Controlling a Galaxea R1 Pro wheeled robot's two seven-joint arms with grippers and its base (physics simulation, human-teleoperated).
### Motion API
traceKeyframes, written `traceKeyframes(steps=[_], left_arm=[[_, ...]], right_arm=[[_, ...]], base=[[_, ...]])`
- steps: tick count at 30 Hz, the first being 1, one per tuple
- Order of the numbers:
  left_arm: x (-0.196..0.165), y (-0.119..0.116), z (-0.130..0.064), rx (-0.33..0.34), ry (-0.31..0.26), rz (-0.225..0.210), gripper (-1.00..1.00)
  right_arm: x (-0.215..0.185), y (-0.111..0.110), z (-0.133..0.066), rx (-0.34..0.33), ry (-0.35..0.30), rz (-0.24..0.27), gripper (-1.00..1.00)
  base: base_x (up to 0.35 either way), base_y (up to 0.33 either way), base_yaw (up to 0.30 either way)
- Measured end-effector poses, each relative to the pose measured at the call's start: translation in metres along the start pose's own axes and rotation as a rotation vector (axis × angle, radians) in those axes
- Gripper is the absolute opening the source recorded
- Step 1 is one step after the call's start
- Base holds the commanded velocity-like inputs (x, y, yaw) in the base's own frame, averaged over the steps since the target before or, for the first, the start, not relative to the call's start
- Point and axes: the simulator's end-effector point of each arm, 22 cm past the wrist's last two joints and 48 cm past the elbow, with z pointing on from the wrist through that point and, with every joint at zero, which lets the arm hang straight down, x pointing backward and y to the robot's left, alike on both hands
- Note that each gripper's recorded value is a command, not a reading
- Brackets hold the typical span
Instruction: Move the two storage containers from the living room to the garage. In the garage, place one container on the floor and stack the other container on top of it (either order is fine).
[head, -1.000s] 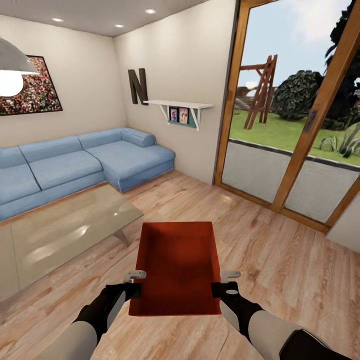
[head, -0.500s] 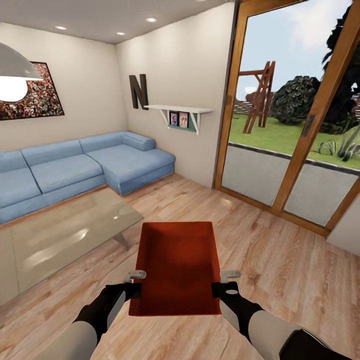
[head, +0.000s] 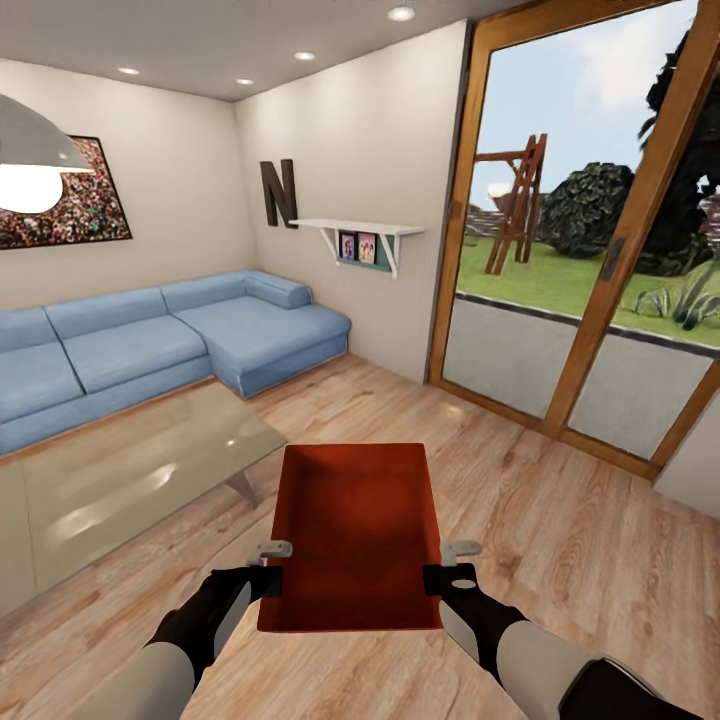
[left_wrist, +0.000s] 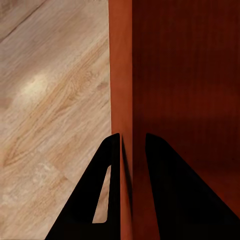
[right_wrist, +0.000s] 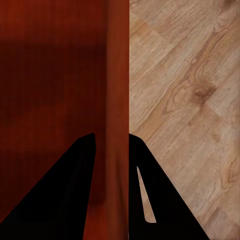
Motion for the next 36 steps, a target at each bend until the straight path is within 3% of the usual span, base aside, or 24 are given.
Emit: traceKeyframes(steps=[36], left_arm=[[-0.013, -0.001, -0.009, 0.001, -0.027, 0.002, -1.0]], right_arm=[[-0.014, -0.002, -0.007, 0.001, -0.027, 0.002, -1.0]], base=[[0.0, 0.0, 0.0]])
